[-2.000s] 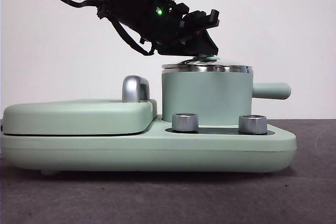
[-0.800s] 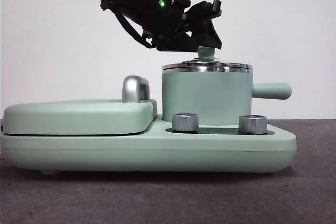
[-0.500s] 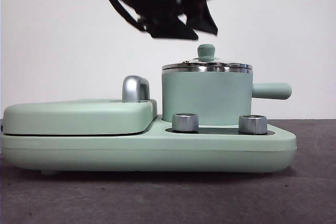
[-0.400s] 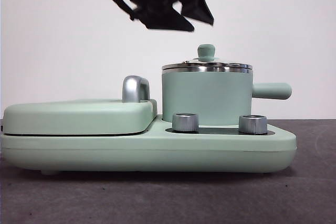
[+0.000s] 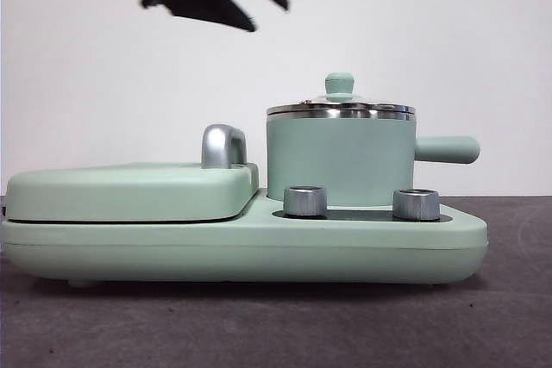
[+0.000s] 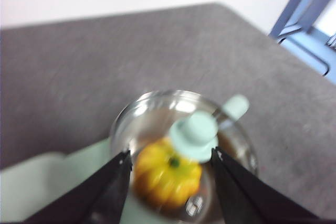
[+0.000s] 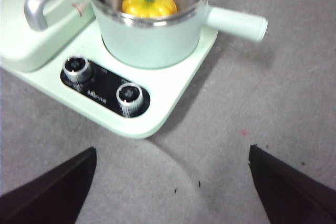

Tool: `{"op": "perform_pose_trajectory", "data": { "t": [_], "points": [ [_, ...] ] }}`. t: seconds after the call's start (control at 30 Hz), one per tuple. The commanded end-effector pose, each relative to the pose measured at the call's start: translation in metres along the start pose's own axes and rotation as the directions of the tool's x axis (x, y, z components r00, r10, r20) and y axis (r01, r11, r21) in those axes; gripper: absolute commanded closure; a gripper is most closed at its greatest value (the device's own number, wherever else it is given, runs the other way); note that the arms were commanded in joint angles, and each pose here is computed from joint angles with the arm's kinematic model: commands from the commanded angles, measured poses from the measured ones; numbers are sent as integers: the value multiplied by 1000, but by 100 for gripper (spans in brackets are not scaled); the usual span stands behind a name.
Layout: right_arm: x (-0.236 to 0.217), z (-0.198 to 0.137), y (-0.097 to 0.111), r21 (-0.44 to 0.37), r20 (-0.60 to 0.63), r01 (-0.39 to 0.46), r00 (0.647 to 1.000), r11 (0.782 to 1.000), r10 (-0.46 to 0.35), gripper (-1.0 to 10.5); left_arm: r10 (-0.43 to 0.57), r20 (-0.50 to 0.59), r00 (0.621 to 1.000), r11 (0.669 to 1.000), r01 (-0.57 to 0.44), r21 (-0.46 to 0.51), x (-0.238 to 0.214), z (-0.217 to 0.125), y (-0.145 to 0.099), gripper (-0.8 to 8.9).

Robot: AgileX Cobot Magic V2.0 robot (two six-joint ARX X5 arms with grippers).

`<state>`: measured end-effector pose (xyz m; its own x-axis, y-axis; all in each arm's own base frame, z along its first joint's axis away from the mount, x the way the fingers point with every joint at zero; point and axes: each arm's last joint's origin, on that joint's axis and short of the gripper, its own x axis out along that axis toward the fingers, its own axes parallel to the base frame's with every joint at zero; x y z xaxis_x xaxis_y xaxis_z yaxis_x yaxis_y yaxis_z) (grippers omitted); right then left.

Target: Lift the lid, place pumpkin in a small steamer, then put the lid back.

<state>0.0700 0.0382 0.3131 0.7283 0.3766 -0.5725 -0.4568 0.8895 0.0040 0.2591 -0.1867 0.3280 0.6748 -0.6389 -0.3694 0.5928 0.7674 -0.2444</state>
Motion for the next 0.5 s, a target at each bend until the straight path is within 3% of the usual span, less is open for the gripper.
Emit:
{"op": "perform_pose_trajectory", "data": {
  "t": [0.03,0.5],
  "points": [
    [2,5,1,-3,25,-5,1000,1000,5,499,16,-3,1000,1000,-16,-26,-12,1,4,563],
    [33,25,3,-5,7,-47,999,999,47,499,141,-59,988,986,-145,-84,-93,-39,27,564]
  ]
}}
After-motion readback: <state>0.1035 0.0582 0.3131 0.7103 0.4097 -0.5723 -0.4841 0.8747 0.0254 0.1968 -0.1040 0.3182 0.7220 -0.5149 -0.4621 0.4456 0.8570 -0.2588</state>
